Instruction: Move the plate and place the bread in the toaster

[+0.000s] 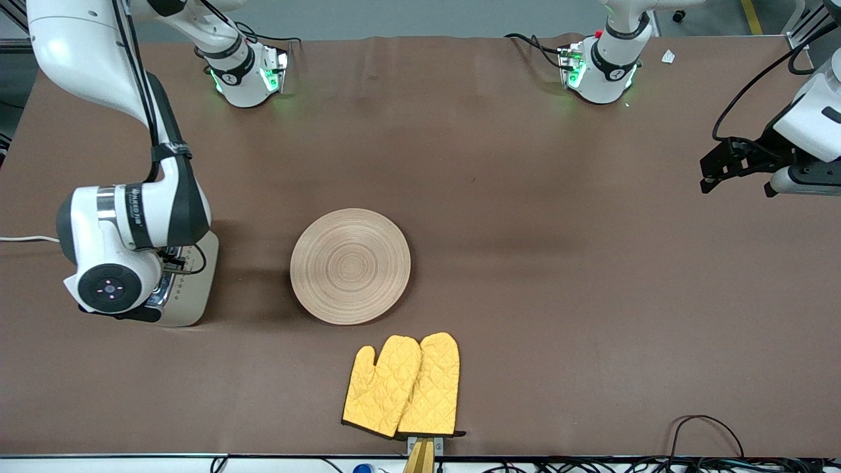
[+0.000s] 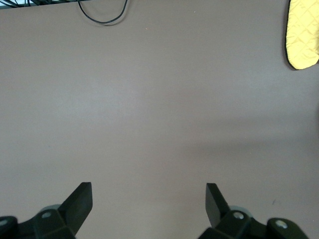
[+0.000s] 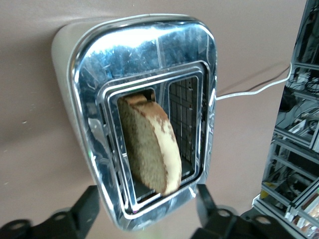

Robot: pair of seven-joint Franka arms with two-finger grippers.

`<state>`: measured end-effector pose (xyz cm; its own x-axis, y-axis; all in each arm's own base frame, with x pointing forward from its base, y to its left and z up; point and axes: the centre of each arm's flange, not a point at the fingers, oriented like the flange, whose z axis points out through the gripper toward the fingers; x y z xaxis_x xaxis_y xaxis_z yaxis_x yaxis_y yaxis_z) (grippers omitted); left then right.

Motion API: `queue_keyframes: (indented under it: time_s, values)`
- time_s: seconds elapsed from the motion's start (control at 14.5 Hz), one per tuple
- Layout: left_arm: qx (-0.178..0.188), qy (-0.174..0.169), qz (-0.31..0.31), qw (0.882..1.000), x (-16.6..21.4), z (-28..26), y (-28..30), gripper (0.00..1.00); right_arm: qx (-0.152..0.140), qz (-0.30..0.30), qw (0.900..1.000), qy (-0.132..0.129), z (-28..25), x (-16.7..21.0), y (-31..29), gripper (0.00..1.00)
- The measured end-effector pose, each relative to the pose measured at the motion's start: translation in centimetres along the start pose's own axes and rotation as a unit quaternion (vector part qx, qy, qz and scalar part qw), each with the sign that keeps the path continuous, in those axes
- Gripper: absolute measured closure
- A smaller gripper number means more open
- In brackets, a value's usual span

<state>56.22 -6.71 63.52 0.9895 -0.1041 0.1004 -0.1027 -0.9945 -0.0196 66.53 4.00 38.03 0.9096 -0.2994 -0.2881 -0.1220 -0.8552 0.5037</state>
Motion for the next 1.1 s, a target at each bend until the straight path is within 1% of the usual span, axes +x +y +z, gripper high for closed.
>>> queue_keyframes:
  time_s: [0.07, 0.41, 0.62, 0.76, 0.9, 1.1]
  values:
    - [0.000, 0.000, 0.000, 1.000, 0.0, 0.0, 0.0, 0.00, 0.011, 0.003, 1.000, 0.001, -1.0, -0.3, 0.5, 0.00]
    - [0.000, 0.000, 0.000, 1.000, 0.0, 0.0, 0.0, 0.00, 0.080, 0.011, 0.997, 0.018, -5.8, -2.6, 2.6, 0.00]
    - [0.000, 0.000, 0.001, 1.000, 0.0, 0.0, 0.1, 0.00, 0.111, 0.018, 0.993, 0.046, -9.4, -4.9, 4.9, 0.00]
    - [0.000, 0.000, 0.001, 1.000, 0.0, 0.0, 0.1, 0.00, 0.146, 0.023, 0.987, 0.066, -12.3, -7.1, 7.1, 0.00]
    - [0.000, 0.000, 0.001, 1.000, 0.0, 0.0, 0.1, 0.00, 0.180, 0.031, 0.980, 0.079, -14.3, -9.1, 10.4, 0.00]
    - [0.000, 0.000, 0.001, 1.000, 0.0, 0.0, 0.1, 0.00, 0.216, 0.006, 0.971, 0.098, -15.6, -11.1, 14.9, 0.00]
